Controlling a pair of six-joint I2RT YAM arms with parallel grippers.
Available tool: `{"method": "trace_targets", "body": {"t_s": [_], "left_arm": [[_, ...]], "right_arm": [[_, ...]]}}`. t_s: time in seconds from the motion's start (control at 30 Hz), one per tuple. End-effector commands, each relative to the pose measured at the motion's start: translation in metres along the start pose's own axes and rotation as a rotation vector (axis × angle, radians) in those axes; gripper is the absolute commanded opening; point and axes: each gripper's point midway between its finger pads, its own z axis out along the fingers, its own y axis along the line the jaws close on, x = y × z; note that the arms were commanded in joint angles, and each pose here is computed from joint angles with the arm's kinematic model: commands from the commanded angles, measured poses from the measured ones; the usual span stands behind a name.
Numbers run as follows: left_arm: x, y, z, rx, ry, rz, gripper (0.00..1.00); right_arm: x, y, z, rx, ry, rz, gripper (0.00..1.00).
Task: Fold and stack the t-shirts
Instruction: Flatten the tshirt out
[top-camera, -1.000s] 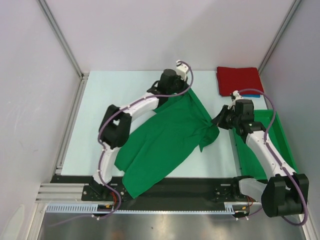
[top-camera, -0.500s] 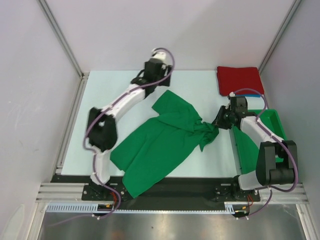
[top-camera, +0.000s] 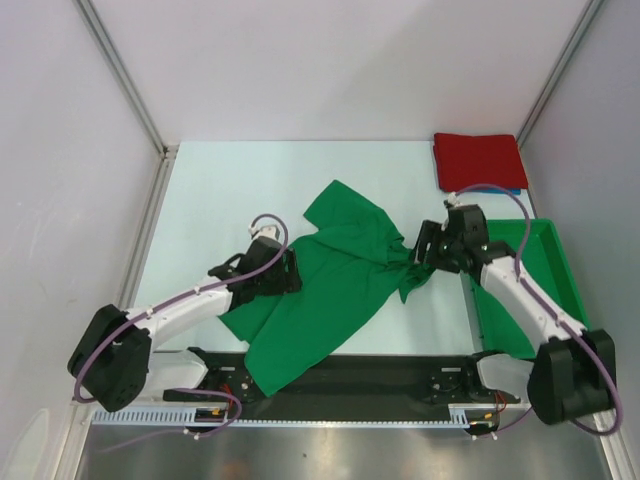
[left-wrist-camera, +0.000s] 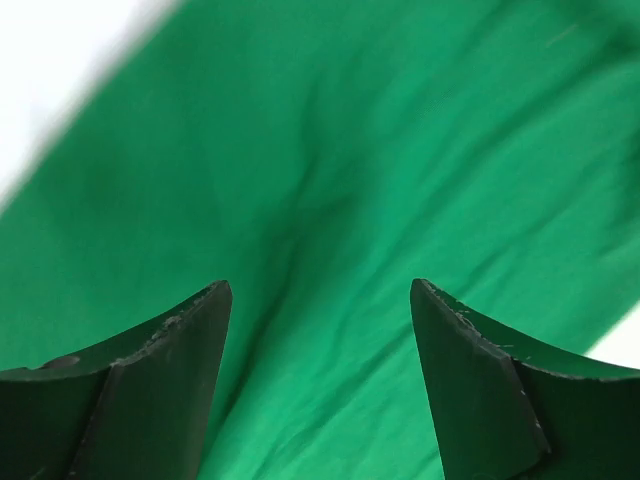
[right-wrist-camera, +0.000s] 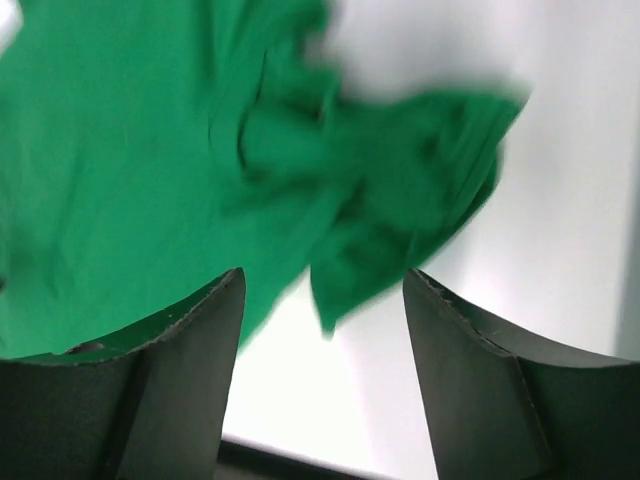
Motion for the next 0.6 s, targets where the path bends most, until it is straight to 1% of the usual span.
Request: {"method": "trace_targets", "body": {"t_s": [0.0,0.03,0.1,0.13,0.2,0.23,0.3,0.33,0.4,0.43,0.5,0.53,0.57], "left_arm": [[0.004,-0.005,-0.005,0.035,-0.031,-0.102,0.78],[0.011,-0.002,-0.002,0.027,-0.019,-0.1,0.77],[0.018,0.0,0.005,0.018,0.0,-0.111,0.76],[0.022,-0.001,0.008,0.021,0.021,-0.111,0.75],[0.028,-0.004,0.012,0.029,0.046,-0.116,0.74],[0.034,-0.004,0.016,0.024,0.065,-0.113,0.73],[0.037,-0.003,0.022,0.015,0.067,-0.11,0.72],[0.038,0.002,0.027,-0.015,0.07,-0.109,0.63],[0.037,0.007,0.032,-0.049,0.066,-0.102,0.53],[0.035,0.007,0.037,-0.071,0.068,-0.1,0.44],[0.028,0.012,0.043,-0.109,0.061,-0.102,0.38],[0.019,0.008,0.046,-0.11,0.054,-0.102,0.29],[0.02,0.012,0.053,-0.13,0.07,-0.101,0.26]], "right_arm": [[0.048,0.003,-0.006,-0.004,0.068,0.007,0.68],[0.048,0.007,-0.008,-0.026,0.043,0.014,0.65],[0.068,0.006,-0.003,-0.053,0.085,0.039,0.59],[0.071,0.005,-0.002,-0.052,0.092,0.042,0.52],[0.081,0.001,0.0,-0.044,0.114,0.039,0.5],[0.08,0.002,0.001,-0.05,0.11,0.037,0.51],[0.082,0.002,0.003,-0.057,0.114,0.033,0.53],[0.08,0.003,0.004,-0.06,0.109,0.038,0.54],[0.081,0.006,0.008,-0.076,0.121,0.039,0.54],[0.08,0.008,0.011,-0.085,0.118,0.041,0.54],[0.084,0.008,0.016,-0.086,0.141,0.043,0.54],[0.082,0.009,0.018,-0.094,0.137,0.037,0.54],[0.084,0.009,0.02,-0.092,0.143,0.037,0.54]]}}
